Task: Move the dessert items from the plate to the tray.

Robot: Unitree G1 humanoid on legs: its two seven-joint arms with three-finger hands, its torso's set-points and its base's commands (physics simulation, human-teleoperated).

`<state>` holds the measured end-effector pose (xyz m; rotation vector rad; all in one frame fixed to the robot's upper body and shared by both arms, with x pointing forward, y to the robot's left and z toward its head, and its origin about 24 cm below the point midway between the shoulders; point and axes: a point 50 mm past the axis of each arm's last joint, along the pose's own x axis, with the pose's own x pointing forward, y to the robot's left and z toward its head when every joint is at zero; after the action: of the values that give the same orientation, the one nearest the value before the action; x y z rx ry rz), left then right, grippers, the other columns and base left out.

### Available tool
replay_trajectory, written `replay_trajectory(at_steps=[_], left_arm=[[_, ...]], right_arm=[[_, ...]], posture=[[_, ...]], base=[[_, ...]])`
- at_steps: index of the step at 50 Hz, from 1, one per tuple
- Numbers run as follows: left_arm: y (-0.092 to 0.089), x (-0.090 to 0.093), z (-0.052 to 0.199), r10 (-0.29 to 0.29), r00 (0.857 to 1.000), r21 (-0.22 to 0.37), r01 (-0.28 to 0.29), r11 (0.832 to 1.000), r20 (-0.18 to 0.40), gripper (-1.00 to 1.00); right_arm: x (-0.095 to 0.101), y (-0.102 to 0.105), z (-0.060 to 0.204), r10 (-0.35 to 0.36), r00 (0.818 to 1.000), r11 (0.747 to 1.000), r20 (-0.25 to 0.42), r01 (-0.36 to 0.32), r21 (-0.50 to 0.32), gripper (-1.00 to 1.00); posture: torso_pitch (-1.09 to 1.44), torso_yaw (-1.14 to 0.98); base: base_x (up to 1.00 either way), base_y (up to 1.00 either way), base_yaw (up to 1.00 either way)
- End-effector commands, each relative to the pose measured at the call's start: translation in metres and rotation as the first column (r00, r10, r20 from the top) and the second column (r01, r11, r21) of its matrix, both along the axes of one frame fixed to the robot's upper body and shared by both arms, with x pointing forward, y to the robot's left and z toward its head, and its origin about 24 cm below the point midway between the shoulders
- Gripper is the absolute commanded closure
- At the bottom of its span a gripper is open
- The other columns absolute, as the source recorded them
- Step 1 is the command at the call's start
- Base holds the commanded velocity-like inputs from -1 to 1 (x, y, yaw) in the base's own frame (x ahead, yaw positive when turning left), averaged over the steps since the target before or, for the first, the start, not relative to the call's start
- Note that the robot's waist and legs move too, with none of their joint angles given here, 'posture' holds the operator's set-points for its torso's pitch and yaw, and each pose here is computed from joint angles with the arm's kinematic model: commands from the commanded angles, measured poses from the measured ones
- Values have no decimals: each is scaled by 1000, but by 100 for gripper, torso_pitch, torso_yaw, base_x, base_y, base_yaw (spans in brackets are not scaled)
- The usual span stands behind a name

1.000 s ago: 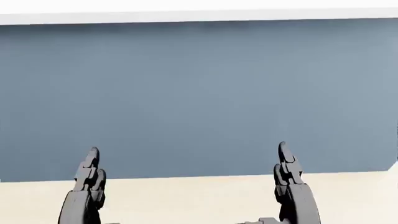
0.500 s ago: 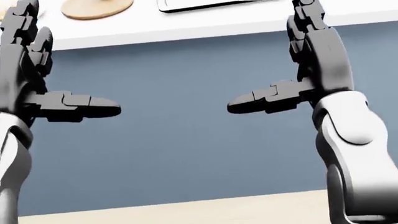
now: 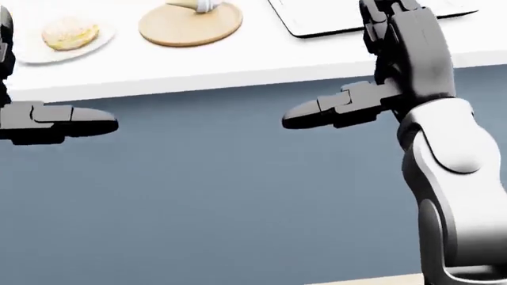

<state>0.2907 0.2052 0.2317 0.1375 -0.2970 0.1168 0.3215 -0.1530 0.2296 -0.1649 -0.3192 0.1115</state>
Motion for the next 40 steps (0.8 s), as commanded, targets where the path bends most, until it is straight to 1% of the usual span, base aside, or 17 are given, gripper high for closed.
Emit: replay_trajectory(at_steps=[1,5,9,11,12,13,15,16,17,21,24,31,33,35,36,37,40], left_arm=[[5,-6,9,25,999,4,-26,1000,44,-100],[5,-9,10,24,999,-1,-24,1000,49,-100],[5,-7,7,22,999,3,-22,1000,40,-100],[6,-8,10,24,999,2,-24,1000,44,-100],[6,-9,11,27,999,7,-27,1000,45,-100],[6,-9,11,25,999,7,-26,1000,45,-100],[7,-10,11,27,999,8,-27,1000,45,-100],[7,-10,11,28,999,9,-28,1000,45,-100],[7,-9,11,28,999,12,-29,1000,45,-100],[7,-9,12,24,999,12,-25,1000,46,-100],[7,-10,14,26,998,13,-27,1000,48,-100],[6,-11,14,24,998,14,-24,1000,52,-100],[6,-11,13,22,998,13,-23,1000,52,-100],[6,-12,13,22,998,16,-23,1000,52,-100],[6,-12,14,23,998,15,-24,1000,53,-100],[7,-12,14,22,998,15,-23,1000,54,-100],[7,-13,13,22,998,21,-23,1000,51,-100]], right_arm=[[-2,4,7,20,999,1000,37,-20,-2,-100],[-5,6,11,27,998,1000,48,-27,3,-100],[-9,7,14,32,999,999,40,-31,-21,-100],[-7,6,14,17,1000,999,24,-16,-31,-100],[-7,7,17,21,999,999,40,-19,-36,-100],[-7,6,19,12,999,999,41,-11,-30,-100],[-6,8,18,9,999,999,35,-8,-47,-100],[-6,8,18,13,999,999,35,-11,-38,-100],[-6,9,19,13,999,999,33,-11,-50,-100],[-7,8,24,17,999,999,39,-15,-47,-100],[-8,10,28,31,998,998,52,-28,-63,-100],[-9,11,31,47,997,998,62,-44,-54,-100],[-10,10,31,46,997,998,65,-43,-47,-100],[-9,9,28,27,998,998,50,-25,-56,-100],[-11,10,30,35,998,998,59,-31,-58,-100],[-11,9,31,23,998,998,59,-19,-60,-100],[-11,9,30,15,999,997,50,-11,-80,-100]], posture=[[0,0],[0,0],[0,0],[0,0],[0,0],[0,0],[0,0],[0,0],[0,0],[0,0],[0,0],[0,0],[0,0],[0,0],[0,0],[0,0],[0,0]], base=[[43,62,0],[42,62,0],[42,63,0],[37,43,0],[12,9,0],[0,0,0],[0,0,0],[0,0,0],[0,0,0],[0,0,0],[0,0,0],[24,1,0],[41,2,0],[23,1,0],[0,0,0],[0,0,0],[0,0,0]])
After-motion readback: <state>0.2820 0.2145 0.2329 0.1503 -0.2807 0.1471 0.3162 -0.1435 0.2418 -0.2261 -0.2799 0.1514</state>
